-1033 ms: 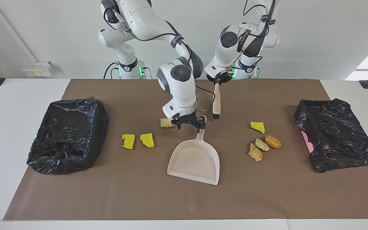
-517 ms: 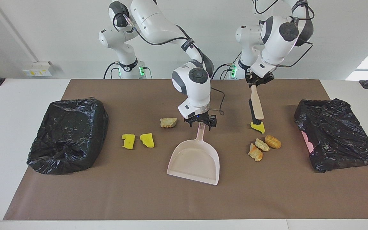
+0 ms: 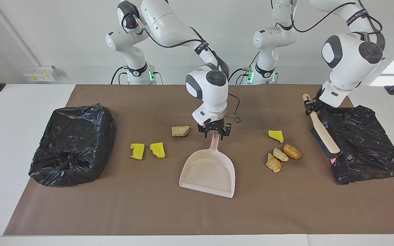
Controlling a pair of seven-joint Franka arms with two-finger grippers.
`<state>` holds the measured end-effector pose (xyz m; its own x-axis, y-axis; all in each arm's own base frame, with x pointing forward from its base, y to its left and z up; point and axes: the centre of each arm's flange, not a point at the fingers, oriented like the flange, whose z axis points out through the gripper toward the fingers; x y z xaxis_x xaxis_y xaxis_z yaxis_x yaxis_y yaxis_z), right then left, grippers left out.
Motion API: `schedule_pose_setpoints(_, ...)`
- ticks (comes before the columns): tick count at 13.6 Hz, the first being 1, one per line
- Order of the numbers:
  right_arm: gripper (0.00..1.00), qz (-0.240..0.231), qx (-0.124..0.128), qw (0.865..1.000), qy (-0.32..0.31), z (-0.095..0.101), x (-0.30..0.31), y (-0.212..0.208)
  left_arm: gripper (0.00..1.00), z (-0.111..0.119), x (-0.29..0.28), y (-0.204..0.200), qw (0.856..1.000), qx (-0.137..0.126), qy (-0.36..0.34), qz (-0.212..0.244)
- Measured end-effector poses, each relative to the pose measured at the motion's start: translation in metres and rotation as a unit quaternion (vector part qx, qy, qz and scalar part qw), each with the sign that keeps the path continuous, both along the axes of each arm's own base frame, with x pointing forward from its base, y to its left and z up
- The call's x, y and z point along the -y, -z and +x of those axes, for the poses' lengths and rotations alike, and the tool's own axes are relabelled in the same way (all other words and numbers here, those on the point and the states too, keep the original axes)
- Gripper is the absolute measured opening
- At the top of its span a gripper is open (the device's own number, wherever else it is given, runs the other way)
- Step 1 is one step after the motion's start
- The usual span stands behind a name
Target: Sweep and dump trash in bin
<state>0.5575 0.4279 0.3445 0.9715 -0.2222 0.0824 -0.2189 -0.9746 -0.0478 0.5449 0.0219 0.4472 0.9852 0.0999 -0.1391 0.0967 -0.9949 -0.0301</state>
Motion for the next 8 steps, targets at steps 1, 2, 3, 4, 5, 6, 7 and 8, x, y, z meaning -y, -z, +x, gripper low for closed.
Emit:
schedule_pose_setpoints(1, 0.72, -0.005, 0.004, 1.0, -0.003, 0.0, 0.001, 0.0, 0.26, 0.008, -0.002, 0.02, 1.0, -0.005, 0.002, 0.001)
schedule_pose_setpoints(2, 0.71, -0.008, 0.006, 1.0, -0.006, 0.001, 0.001, 0.0, 0.26, 0.012, -0.002, 0.035, 1.0, -0.012, 0.004, 0.0)
schedule_pose_setpoints(3, 0.67, -0.009, 0.007, 1.0, -0.006, 0.001, 0.001, 0.0, 0.26, 0.013, 0.0, 0.044, 1.0, -0.02, 0.007, -0.001)
schedule_pose_setpoints(4, 0.66, -0.009, 0.008, 1.0, -0.006, 0.001, 0.001, -0.001, 0.26, 0.011, 0.004, 0.051, 1.0, -0.027, 0.01, -0.002)
schedule_pose_setpoints(5, 0.63, -0.01, 0.009, 1.0, -0.006, 0.002, 0.002, -0.001, 0.26, 0.006, 0.012, 0.06, 0.999, -0.033, 0.017, -0.002)
schedule_pose_setpoints(6, 0.62, -0.011, 0.01, 1.0, -0.006, 0.003, 0.003, -0.001, 0.26, 0.001, 0.023, 0.07, 0.999, -0.038, 0.025, -0.002)
schedule_pose_setpoints(7, 0.48, -0.012, 0.014, 1.0, -0.006, 0.005, 0.005, -0.001, 0.26, -0.005, 0.034, 0.079, 0.999, -0.042, 0.034, -0.001)
schedule_pose_setpoints(8, 0.37, -0.01, 0.02, 1.0, -0.006, 0.007, 0.006, -0.003, 0.26, -0.01, 0.045, 0.085, 0.998, -0.046, 0.041, -0.002)
